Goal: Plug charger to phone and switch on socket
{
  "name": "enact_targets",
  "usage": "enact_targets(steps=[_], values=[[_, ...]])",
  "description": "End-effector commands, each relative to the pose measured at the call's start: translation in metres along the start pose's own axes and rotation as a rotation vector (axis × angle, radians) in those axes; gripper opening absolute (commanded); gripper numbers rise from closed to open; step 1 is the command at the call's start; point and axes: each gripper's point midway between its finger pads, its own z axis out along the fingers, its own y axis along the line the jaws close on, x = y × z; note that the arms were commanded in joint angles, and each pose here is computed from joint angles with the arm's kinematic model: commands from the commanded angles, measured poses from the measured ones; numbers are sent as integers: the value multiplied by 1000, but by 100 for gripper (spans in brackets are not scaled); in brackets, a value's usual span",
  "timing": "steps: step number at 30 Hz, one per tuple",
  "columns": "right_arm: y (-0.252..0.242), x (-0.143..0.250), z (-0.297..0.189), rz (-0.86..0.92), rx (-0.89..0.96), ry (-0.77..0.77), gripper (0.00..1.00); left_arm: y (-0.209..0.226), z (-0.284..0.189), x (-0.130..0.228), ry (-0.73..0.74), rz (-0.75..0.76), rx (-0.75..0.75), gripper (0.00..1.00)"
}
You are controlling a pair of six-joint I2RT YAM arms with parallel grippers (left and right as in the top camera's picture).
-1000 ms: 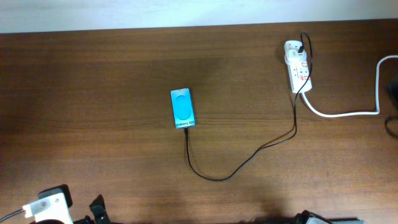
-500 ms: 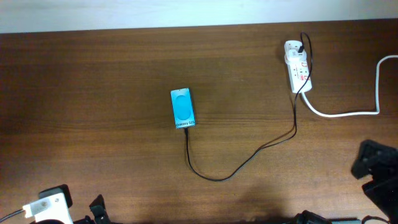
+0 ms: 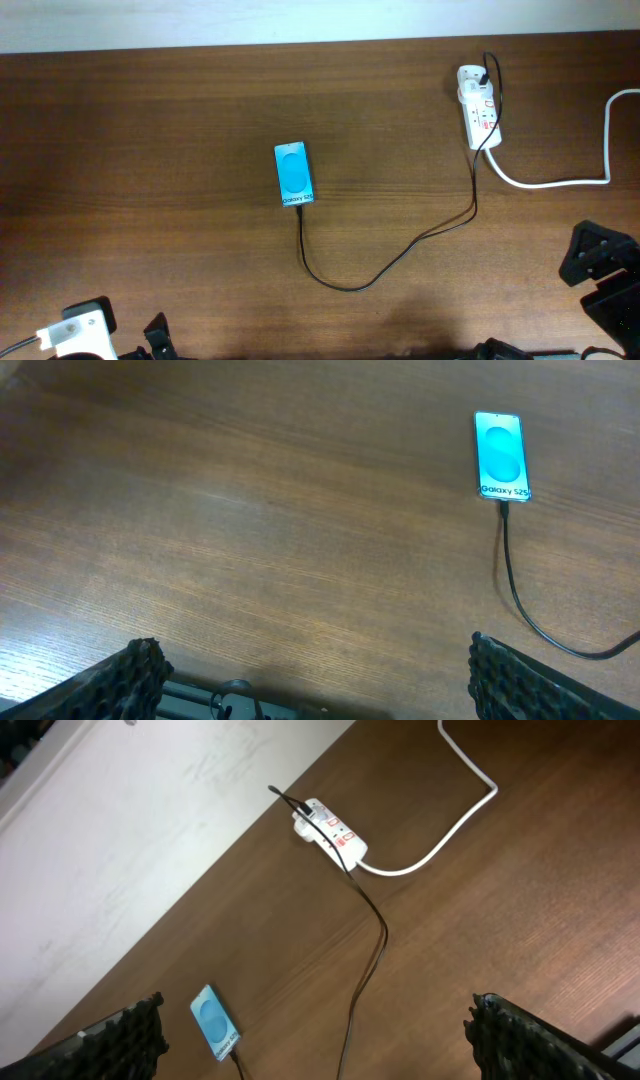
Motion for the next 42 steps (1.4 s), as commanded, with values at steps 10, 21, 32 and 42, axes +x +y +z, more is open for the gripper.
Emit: enact_targets(steps=[10, 21, 32, 42], values=[[3, 30, 8, -312, -233, -150, 98, 2, -1, 0, -10, -17, -6, 99], [38, 65, 63, -467, -698, -481, 98, 2, -1, 0, -10, -17, -6, 100], [20, 93, 154, -388, -739, -620, 98, 2, -1, -1, -10, -17, -6, 99], [-20, 123, 220, -388, -549, -541, 98, 2, -1, -1, -10, -17, -6, 99]])
